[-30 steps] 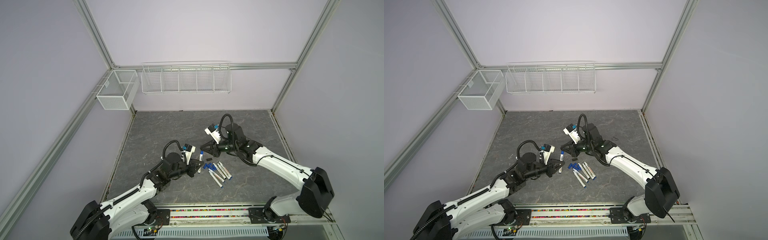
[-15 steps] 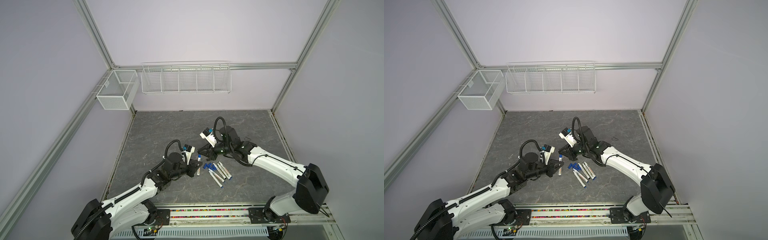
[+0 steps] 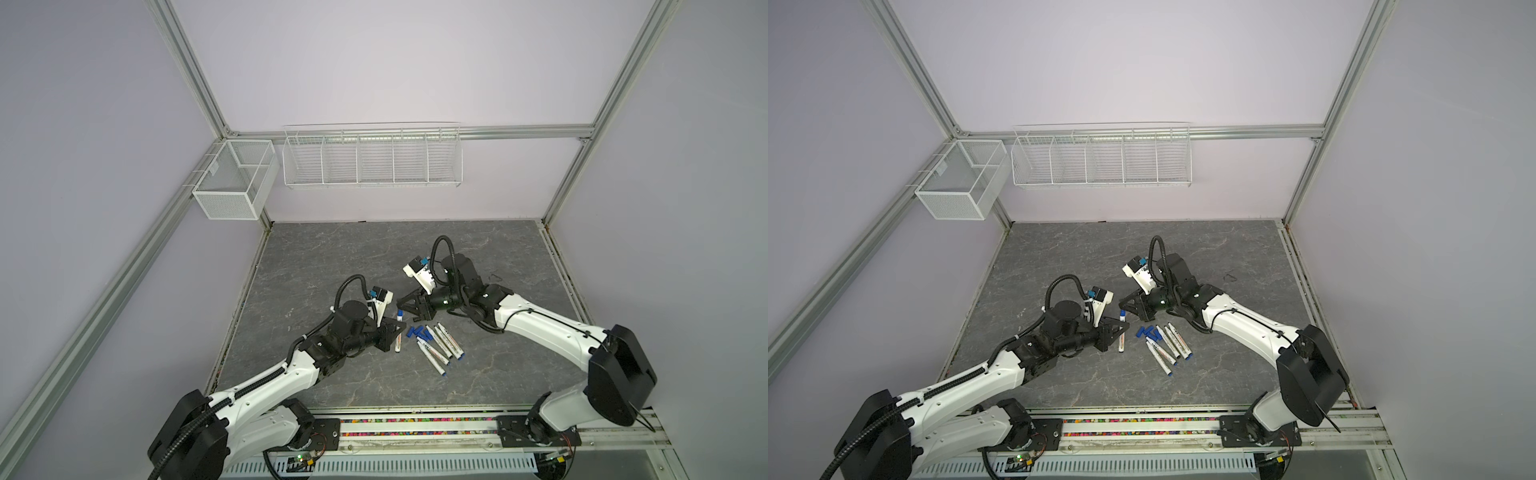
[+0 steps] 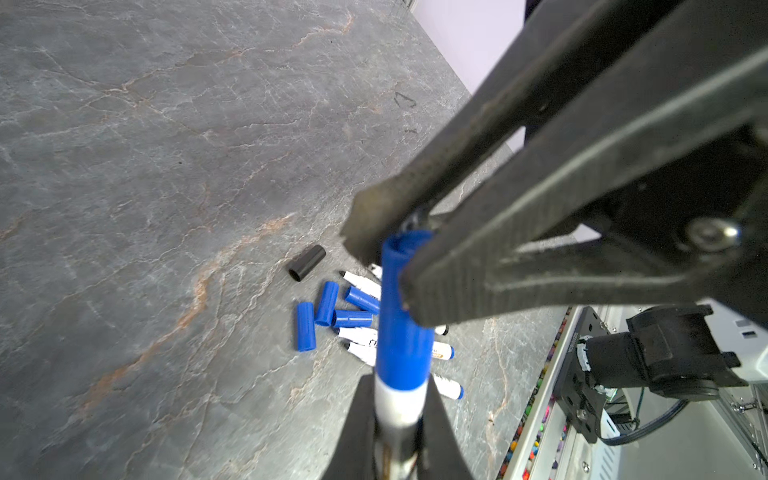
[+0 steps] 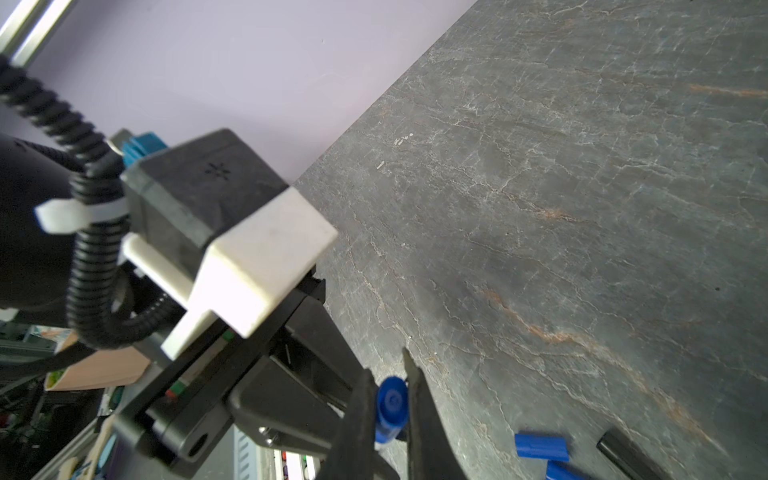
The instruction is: Insert the pens into the pen caps
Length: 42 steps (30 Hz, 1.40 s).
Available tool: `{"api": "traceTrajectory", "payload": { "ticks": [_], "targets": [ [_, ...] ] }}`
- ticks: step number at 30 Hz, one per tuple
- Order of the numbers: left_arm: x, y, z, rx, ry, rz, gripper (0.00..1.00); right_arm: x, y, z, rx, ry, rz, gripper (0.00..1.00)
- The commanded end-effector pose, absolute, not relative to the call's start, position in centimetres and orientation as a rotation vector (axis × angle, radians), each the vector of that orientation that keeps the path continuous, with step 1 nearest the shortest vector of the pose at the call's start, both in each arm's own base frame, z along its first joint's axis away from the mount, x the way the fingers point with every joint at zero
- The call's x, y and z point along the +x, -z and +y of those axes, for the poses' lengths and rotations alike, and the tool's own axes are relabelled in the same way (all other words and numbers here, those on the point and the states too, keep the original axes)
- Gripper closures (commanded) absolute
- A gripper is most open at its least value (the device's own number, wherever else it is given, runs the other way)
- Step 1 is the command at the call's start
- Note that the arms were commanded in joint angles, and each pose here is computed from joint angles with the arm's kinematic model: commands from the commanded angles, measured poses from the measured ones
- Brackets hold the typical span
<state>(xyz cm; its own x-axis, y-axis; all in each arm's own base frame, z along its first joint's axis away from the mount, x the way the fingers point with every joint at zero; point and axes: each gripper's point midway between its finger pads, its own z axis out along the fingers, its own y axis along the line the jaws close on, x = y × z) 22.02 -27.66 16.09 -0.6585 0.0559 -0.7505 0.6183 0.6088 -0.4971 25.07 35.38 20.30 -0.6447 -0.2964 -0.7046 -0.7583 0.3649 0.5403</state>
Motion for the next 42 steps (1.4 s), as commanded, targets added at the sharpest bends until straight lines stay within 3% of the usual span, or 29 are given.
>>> {"api": "traceTrajectory", "payload": {
  "ticks": [1, 6, 9, 17, 26, 34, 35, 37, 38, 42],
  "targets": [
    [28.9, -21.6, -25.0, 0.165, 0.915, 1.931, 1.00, 20.1, -17.0, 33.4, -0.882, -1.412, 2.443, 0.86],
    [29.0, -18.1, -25.5, 0.128, 0.939, 2.025, 1.00, 24.9, -20.7, 34.1, -0.724, -1.401, 2.311, 0.59],
    [29.5, -16.7, -25.4, 0.102, 0.907, 2.063, 1.00, 27.3, -22.9, 33.5, -0.618, -1.379, 2.235, 0.51],
    [33.5, -14.2, -24.9, 0.058, 0.765, 2.198, 1.00, 27.6, -20.6, 31.3, -0.525, -1.278, 2.310, 0.52],
    [38.5, -7.7, -25.6, 0.116, 0.553, 2.500, 1.00, 27.0, -17.7, 29.0, -0.460, -1.146, 2.408, 0.53],
    [40.0, -4.4, -25.8, 0.104, 0.468, 2.600, 1.00, 26.8, -16.9, 28.1, -0.428, -1.115, 2.436, 0.54],
    [40.1, -4.1, -25.8, 0.097, 0.463, 2.605, 0.99, 26.8, -16.8, 28.0, -0.425, -1.115, 2.438, 0.54],
    [40.1, -3.8, -25.8, 0.093, 0.461, 2.614, 0.72, 26.7, -16.5, 27.8, -0.413, -1.112, 2.444, 0.54],
    [40.1, -3.6, -25.7, 0.085, 0.457, 2.620, 0.64, 26.7, -16.4, 27.7, -0.407, -1.114, 2.445, 0.55],
    [40.0, -3.2, -25.6, 0.077, 0.450, 2.637, 0.60, 26.7, -16.0, 27.4, -0.391, -1.109, 2.452, 0.55]
  ]
}}
